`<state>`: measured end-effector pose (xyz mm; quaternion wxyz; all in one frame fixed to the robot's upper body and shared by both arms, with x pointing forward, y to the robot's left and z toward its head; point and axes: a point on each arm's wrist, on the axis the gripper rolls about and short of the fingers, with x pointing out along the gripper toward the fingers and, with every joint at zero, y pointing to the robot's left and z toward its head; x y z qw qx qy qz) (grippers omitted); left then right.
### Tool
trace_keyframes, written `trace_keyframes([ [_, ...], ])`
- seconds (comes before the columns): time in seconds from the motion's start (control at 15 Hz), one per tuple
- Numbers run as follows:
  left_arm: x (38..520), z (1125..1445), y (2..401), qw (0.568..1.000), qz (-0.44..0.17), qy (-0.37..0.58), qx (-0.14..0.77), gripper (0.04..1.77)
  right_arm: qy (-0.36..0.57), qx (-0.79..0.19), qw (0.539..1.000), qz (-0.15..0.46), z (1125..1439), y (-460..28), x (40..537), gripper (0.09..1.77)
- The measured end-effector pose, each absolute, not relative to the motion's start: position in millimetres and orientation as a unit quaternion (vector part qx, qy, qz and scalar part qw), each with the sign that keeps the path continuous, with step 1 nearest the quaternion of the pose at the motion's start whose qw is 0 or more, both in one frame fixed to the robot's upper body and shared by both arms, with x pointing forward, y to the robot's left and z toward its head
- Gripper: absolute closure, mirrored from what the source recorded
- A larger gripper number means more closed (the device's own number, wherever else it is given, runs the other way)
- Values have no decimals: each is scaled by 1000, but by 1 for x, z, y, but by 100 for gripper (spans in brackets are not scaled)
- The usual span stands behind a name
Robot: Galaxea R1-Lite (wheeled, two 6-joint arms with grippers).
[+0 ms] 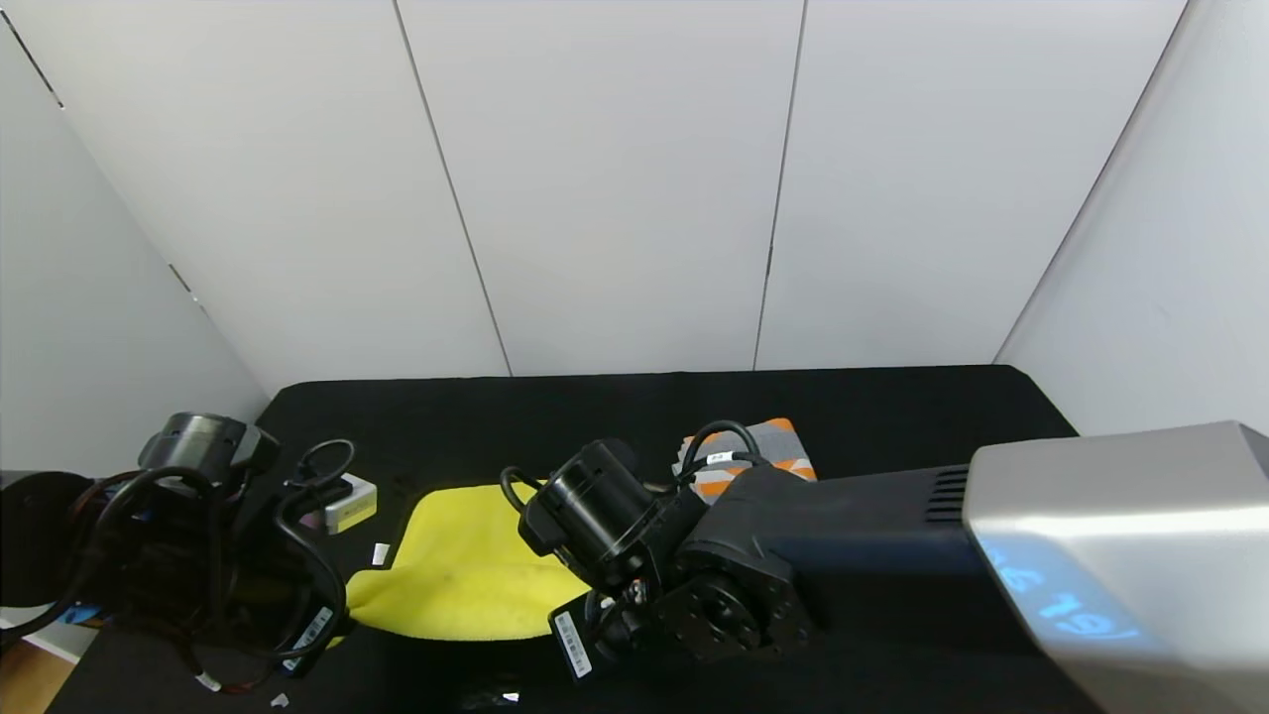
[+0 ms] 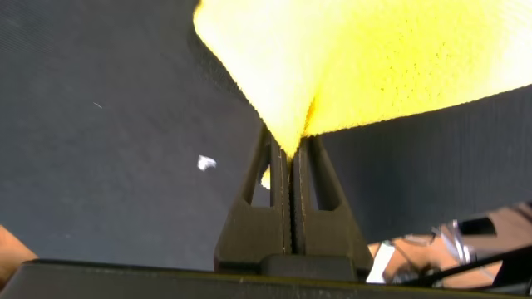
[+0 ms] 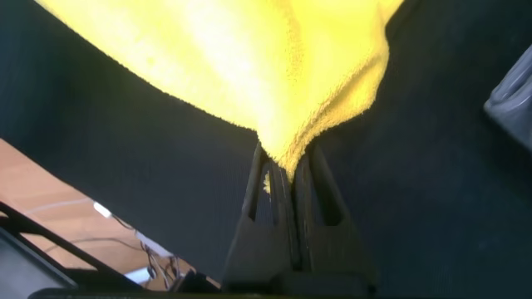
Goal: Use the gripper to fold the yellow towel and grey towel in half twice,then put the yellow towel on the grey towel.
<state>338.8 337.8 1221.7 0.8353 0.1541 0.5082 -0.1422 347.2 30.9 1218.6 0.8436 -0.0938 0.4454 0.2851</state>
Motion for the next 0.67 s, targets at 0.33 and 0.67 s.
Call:
trace_keyframes([
  [0.33,356,1234,346,852,-122,487,147,169,426,-72,858,277,1227,31,368,174],
  [0.67,383,1239,351,862,-112,472,148,169,402,-56,875,266,1226,38,392,174],
])
